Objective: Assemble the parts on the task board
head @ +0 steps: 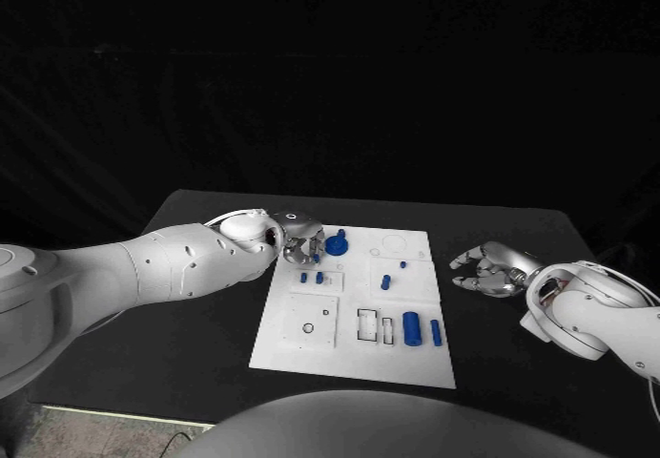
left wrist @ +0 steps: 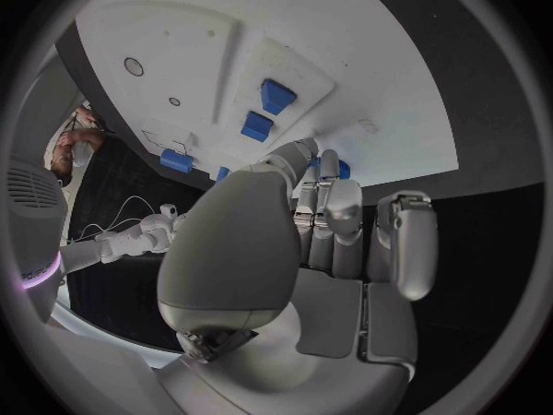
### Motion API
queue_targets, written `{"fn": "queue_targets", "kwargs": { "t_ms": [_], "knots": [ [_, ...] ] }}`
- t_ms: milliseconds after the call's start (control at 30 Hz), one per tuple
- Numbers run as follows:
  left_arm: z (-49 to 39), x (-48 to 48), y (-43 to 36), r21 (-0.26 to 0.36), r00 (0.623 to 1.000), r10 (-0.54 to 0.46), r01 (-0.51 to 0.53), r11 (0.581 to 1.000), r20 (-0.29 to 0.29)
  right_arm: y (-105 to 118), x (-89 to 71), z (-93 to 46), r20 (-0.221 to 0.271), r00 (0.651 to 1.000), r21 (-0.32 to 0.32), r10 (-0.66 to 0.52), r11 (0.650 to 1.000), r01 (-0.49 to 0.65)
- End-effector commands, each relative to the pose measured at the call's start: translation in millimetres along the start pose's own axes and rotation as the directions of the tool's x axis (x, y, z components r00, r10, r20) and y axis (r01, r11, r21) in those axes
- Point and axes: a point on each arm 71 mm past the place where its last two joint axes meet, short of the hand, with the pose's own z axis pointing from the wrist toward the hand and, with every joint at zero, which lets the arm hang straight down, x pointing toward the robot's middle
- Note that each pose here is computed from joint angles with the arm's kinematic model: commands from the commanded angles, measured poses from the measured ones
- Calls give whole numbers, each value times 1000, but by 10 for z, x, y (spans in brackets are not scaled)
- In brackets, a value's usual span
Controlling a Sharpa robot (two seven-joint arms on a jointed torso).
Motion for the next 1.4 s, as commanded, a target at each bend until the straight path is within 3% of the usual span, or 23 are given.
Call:
{"fn": "queue_targets", "kwargs": {
  "t_ms": [33,333,1400],
  "knots": [
    [8,11,2,-8,1000,-4,4,1000,-15,2,13,-1,-13,1000,0,-5,1000,5],
    [3,32,24,-17,1000,-5,5,1000,-29,-2,12,-4,-14,1000,1,-4,1000,4],
    [34,83,-35,-5,999,-10,10,1000,-40,0,19,5,-11,1000,2,0,1000,0]
  ]
}}
